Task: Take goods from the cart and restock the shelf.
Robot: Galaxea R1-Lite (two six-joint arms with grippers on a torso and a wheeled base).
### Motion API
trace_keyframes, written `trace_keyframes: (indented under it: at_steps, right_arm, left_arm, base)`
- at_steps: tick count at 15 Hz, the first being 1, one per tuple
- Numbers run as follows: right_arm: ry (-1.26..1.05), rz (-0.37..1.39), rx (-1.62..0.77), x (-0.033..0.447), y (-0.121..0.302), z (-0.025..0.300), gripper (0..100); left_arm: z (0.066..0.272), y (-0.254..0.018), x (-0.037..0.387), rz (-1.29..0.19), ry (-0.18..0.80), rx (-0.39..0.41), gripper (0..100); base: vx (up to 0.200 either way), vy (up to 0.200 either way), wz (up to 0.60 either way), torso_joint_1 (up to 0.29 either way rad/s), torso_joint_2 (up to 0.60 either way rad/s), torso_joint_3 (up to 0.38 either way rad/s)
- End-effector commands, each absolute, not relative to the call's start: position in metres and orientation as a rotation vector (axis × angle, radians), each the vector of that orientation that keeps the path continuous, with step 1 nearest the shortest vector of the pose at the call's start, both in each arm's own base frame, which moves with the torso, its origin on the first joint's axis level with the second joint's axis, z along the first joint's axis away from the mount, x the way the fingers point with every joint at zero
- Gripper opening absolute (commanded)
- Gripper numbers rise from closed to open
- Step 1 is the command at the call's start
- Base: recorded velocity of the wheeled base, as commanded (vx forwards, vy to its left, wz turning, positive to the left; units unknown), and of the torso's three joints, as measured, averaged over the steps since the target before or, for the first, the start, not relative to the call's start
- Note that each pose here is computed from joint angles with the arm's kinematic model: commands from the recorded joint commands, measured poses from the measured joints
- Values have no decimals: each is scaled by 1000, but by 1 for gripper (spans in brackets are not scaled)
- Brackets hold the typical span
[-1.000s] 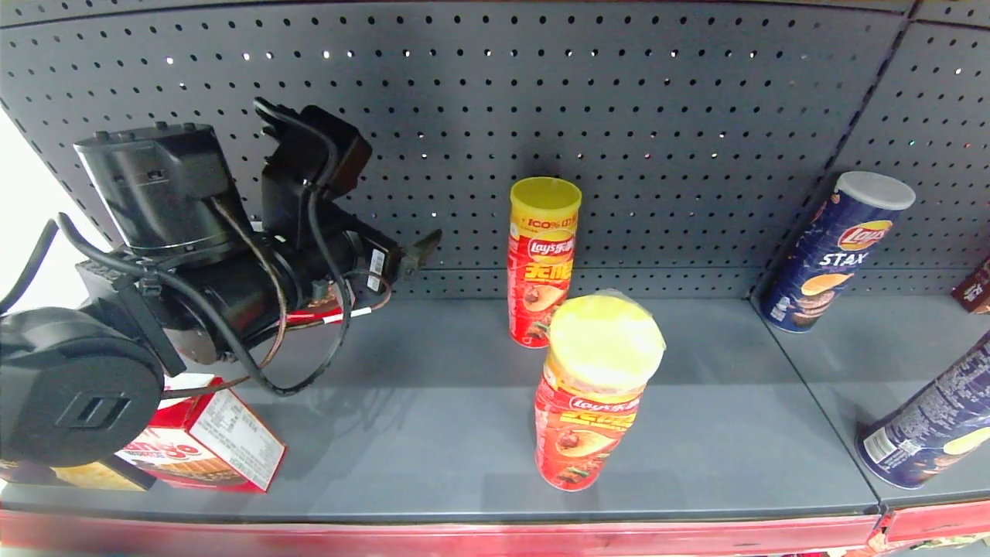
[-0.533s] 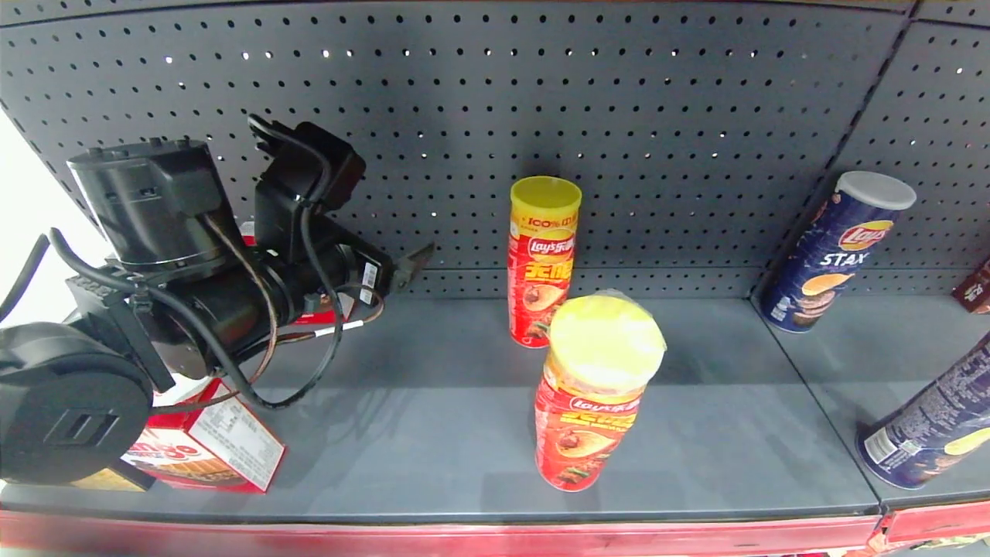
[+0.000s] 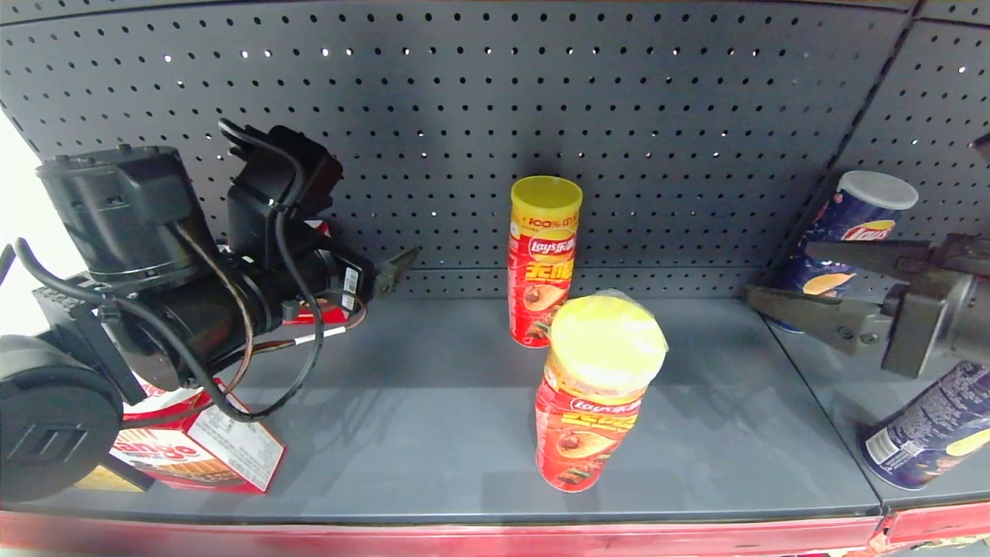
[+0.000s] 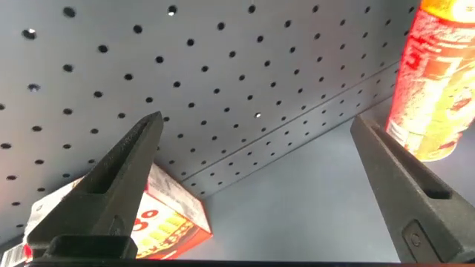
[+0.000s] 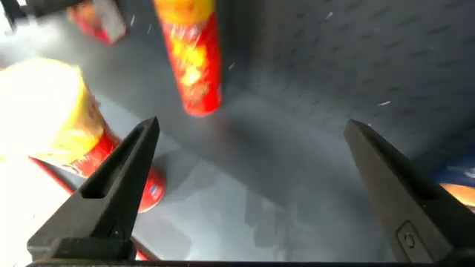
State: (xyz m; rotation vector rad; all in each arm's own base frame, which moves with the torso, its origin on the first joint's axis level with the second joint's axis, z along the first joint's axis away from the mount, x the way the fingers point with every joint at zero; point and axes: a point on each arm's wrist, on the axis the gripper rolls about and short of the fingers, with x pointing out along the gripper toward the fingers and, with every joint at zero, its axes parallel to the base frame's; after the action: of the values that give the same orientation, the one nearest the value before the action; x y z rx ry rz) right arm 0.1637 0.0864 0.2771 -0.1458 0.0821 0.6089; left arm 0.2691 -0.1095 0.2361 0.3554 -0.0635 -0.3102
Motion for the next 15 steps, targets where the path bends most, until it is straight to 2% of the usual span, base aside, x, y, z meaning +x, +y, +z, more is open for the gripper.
trace_keyframes:
  at_steps: [1, 9, 15]
  right_arm:
    - [145, 626, -159, 176, 96, 264, 100]
    - [322, 702, -237, 189, 119, 217, 100]
    - [397, 744, -288, 193, 131, 195, 100]
  left_arm:
    - [237, -107, 269, -302, -64, 356, 100]
    - [237, -107, 269, -303, -69, 354, 100]
    - [238, -105, 269, -297, -74, 353, 100]
  base:
    - [0, 0, 0, 0, 0, 0]
    - [0, 0, 0, 0, 0, 0]
    - [0, 0, 0, 0, 0, 0]
